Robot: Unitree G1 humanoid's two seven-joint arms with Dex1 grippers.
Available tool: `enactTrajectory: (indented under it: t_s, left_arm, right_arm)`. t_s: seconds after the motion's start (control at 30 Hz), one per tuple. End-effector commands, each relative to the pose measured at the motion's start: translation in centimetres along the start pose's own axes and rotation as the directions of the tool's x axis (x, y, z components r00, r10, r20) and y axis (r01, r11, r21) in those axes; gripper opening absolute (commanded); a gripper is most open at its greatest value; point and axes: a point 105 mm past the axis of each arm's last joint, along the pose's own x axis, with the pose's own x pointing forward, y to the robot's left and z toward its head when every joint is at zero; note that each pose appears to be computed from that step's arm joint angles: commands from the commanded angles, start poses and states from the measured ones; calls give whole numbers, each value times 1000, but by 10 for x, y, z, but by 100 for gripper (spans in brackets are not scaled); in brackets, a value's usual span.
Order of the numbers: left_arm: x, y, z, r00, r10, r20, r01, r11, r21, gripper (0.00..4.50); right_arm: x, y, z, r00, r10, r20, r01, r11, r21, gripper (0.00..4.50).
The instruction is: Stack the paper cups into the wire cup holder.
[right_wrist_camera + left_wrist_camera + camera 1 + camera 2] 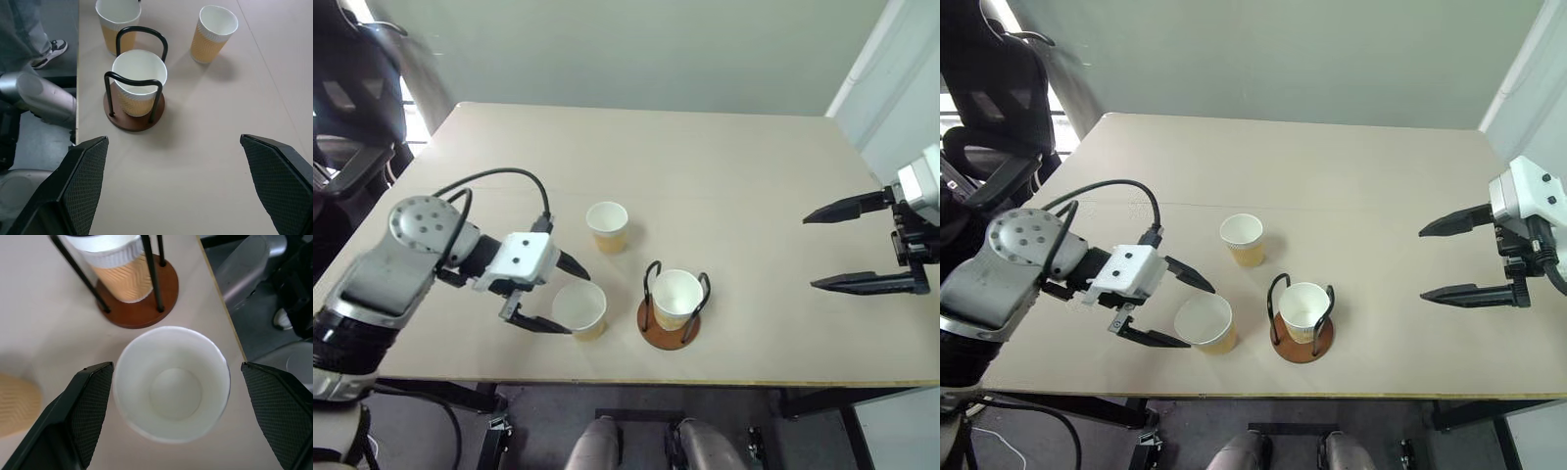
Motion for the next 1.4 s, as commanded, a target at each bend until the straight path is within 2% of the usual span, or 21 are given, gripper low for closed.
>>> enactTrajectory:
  t_s: [0.03,0.17,0.3,0.47,0.6,0.7,0.9,1.03,1.07,1.27,1.4]
  left_arm:
    - [-15,-9,24,999,-40,5,40,998,41,450]
    - [-7,-25,21,992,-125,-11,125,992,4,450]
    - [8,-34,-1,981,-184,-62,181,982,-50,450]
    - [24,-28,-21,980,-176,-88,173,984,-38,450]
    - [36,-18,-20,985,-159,-69,162,986,29,450]
    - [38,-19,-17,982,-178,-63,181,982,48,386]
    - [29,-15,-10,983,-172,-64,175,983,61,171]
    - [19,-15,7,983,-179,-28,181,981,64,23]
    - [18,-17,9,981,-193,-18,194,980,55,3]
    - [24,-30,-8,966,-252,-63,252,968,-10,3]
    - [18,-17,3,977,-210,-47,212,976,52,3]
  right_arm:
    - [-2,-4,5,999,-33,-15,32,998,-45,445]
    - [1,-5,6,999,-31,-13,30,998,-52,445]
    - [3,-5,8,1000,-30,-10,29,998,-56,445]
    - [4,-3,9,999,-31,-9,30,998,-57,445]
    - [4,-2,11,999,-36,-12,35,998,-60,445]
    - [5,0,12,999,-34,-14,33,998,-62,450]
    - [7,1,10,999,-34,-20,33,998,-59,450]
    - [9,0,9,999,-33,-20,32,998,-59,450]
    - [9,0,9,999,-34,-15,33,998,-61,450]
    - [10,-2,10,999,-38,-11,37,997,-69,450]
    - [9,-4,9,999,-45,-19,43,996,-76,450]
